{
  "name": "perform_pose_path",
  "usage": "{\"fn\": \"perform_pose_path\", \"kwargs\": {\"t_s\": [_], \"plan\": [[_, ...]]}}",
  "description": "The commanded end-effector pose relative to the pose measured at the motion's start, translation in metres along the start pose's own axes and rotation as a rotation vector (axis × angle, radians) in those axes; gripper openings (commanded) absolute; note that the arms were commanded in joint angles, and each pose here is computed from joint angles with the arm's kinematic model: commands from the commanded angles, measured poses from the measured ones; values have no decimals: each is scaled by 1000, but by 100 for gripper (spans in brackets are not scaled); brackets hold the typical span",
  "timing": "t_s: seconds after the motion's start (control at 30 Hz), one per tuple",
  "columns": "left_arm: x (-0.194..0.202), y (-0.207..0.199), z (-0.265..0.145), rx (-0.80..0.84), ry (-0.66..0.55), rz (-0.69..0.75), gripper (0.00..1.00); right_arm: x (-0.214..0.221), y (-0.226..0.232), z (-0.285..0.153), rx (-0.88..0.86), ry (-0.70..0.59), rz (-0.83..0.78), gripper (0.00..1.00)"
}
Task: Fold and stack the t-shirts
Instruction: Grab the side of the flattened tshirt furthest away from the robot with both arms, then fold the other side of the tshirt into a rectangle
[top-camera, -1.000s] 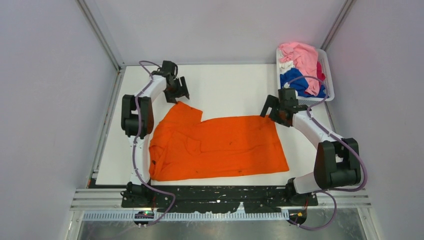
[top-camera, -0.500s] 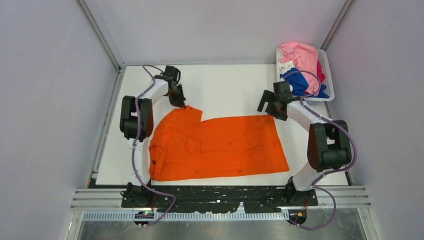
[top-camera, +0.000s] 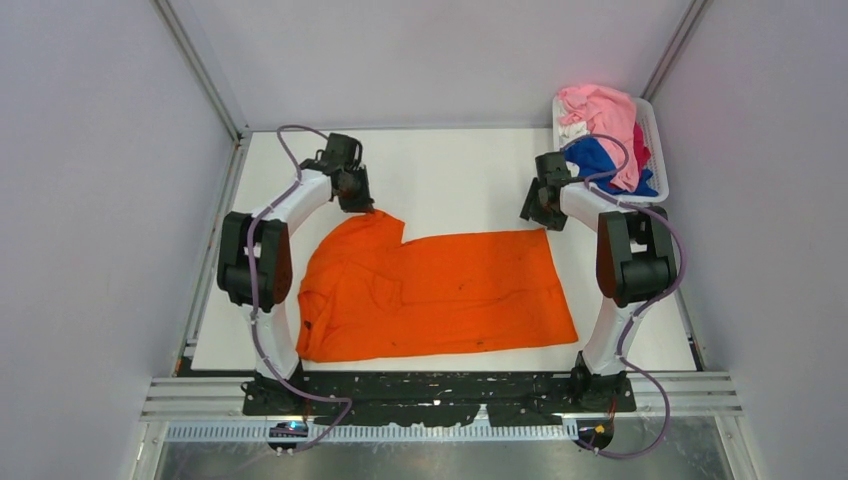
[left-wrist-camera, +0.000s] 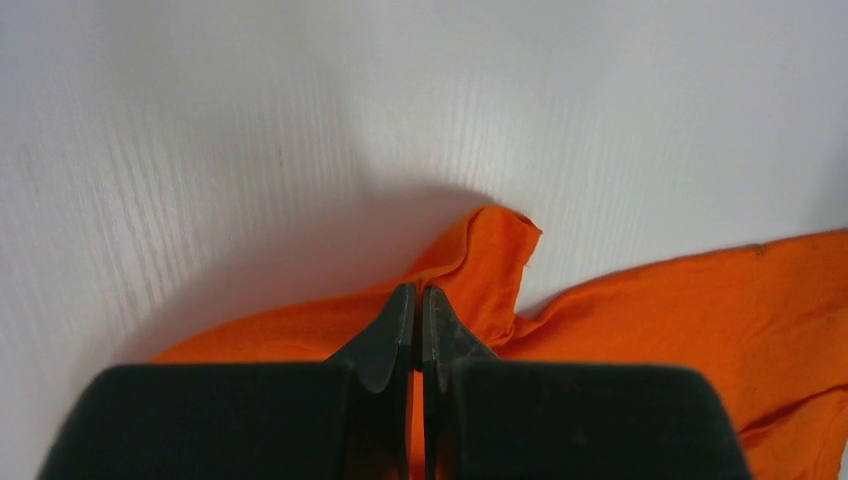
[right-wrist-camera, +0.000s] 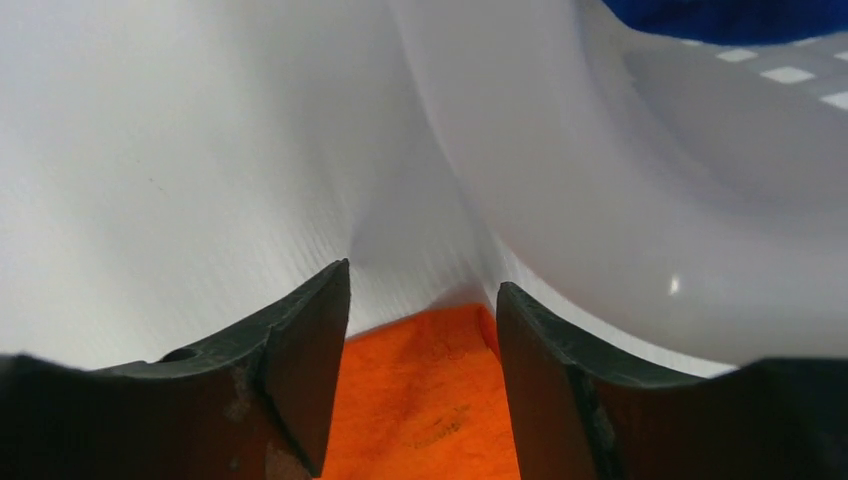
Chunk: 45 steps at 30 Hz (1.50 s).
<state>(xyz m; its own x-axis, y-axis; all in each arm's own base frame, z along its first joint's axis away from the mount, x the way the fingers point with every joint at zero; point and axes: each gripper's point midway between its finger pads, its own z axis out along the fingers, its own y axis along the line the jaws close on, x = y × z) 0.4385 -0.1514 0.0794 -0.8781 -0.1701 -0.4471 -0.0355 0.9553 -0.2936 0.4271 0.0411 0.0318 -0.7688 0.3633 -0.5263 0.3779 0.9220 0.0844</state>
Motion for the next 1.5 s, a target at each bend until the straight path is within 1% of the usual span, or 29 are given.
{"fn": "perform_pose_path", "kwargs": {"t_s": [0.0, 0.03, 0.07, 0.1, 0.2, 0.23, 0.27, 0.33, 0.37, 0.43, 0.63, 0.77, 1.0, 1.23, 1.47], "plan": [[-10, -12, -22, 40, -103, 53, 0, -6, -3, -4, 29, 0, 8, 59], [-7, -12, -24, 43, -108, 57, 0, -3, -3, -4, 23, 12, 3, 53], [-2, -13, -24, 49, -109, 61, 0, -1, -3, -5, 20, 14, 1, 51], [0, -13, -26, 55, -115, 65, 0, 2, -4, -4, 20, 20, 0, 46], [4, -14, -32, 68, -139, 76, 0, 1, -5, -9, 19, 8, -5, 37], [5, -15, -34, 70, -143, 81, 0, 1, -6, -10, 18, 7, -7, 32], [4, -15, -38, 72, -150, 83, 0, -1, -6, -12, 15, -1, -11, 30], [5, -18, -42, 87, -161, 92, 0, -4, -6, -17, 15, -14, -12, 19], [6, -20, -44, 95, -164, 95, 0, -5, -8, -18, 18, -21, -10, 10], [8, -23, -49, 110, -176, 105, 0, -9, -9, -24, 16, -44, -11, 6], [24, -20, -63, 120, -201, 123, 0, -17, -7, -47, -39, -115, -36, 5], [39, -19, -73, 129, -216, 137, 0, -10, -3, -61, -73, -143, -86, 5], [69, -15, -96, 142, -271, 156, 0, 15, -15, -82, -32, -147, -138, 5], [102, -4, -117, 177, -318, 123, 0, 28, -37, -106, 12, -165, -142, 5], [135, 17, -127, 162, -342, 106, 0, 45, -59, -115, 64, -152, -163, 5]]}}
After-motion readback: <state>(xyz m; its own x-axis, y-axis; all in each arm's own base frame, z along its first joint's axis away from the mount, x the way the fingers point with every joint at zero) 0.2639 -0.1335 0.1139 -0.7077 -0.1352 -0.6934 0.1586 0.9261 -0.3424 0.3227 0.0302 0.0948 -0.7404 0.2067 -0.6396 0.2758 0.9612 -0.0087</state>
